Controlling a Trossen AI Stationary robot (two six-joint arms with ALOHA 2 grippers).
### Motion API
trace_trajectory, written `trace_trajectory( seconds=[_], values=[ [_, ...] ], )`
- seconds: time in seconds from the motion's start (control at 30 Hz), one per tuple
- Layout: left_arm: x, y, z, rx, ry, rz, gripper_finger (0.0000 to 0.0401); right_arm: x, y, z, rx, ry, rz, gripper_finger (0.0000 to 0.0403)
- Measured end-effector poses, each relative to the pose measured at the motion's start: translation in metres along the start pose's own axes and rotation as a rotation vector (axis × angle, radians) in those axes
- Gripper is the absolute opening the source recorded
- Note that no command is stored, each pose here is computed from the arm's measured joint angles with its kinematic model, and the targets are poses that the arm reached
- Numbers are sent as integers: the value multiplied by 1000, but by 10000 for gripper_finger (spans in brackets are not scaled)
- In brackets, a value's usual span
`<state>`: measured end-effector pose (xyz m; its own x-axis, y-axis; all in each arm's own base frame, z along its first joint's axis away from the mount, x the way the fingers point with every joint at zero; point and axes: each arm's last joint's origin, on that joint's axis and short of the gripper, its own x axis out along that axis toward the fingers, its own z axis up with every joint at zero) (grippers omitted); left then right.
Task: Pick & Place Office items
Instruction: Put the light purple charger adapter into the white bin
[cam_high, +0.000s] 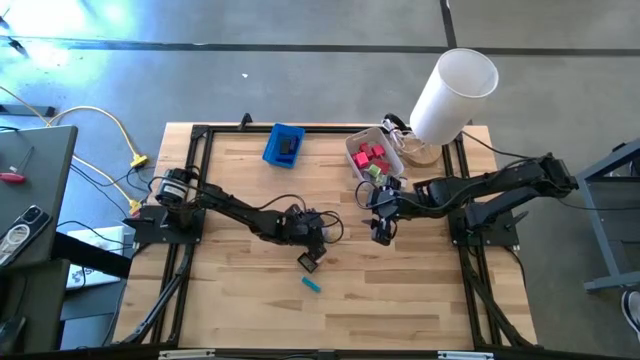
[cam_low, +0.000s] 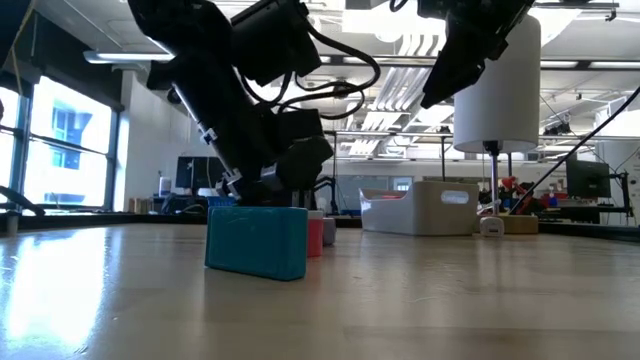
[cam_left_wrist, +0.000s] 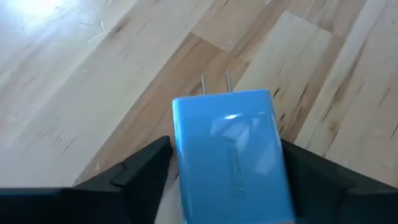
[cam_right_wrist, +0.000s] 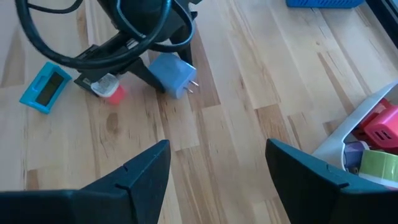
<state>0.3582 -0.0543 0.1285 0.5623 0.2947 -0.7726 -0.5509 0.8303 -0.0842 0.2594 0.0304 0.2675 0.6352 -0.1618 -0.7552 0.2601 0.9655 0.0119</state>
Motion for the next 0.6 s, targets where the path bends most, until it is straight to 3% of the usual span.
trace_trajectory(
  seconds=[0.17,0.4,0.6],
  values=[
    [0,2,-1,17,9,13,198,0,0,0,0,0,0,252],
    [-3,1,1,82,7,-2,198,0,0,-1,34,7,0,252],
    [-28,6,14,211,-53,21,198,-3,8,-13,95,99,9,252]
  ],
)
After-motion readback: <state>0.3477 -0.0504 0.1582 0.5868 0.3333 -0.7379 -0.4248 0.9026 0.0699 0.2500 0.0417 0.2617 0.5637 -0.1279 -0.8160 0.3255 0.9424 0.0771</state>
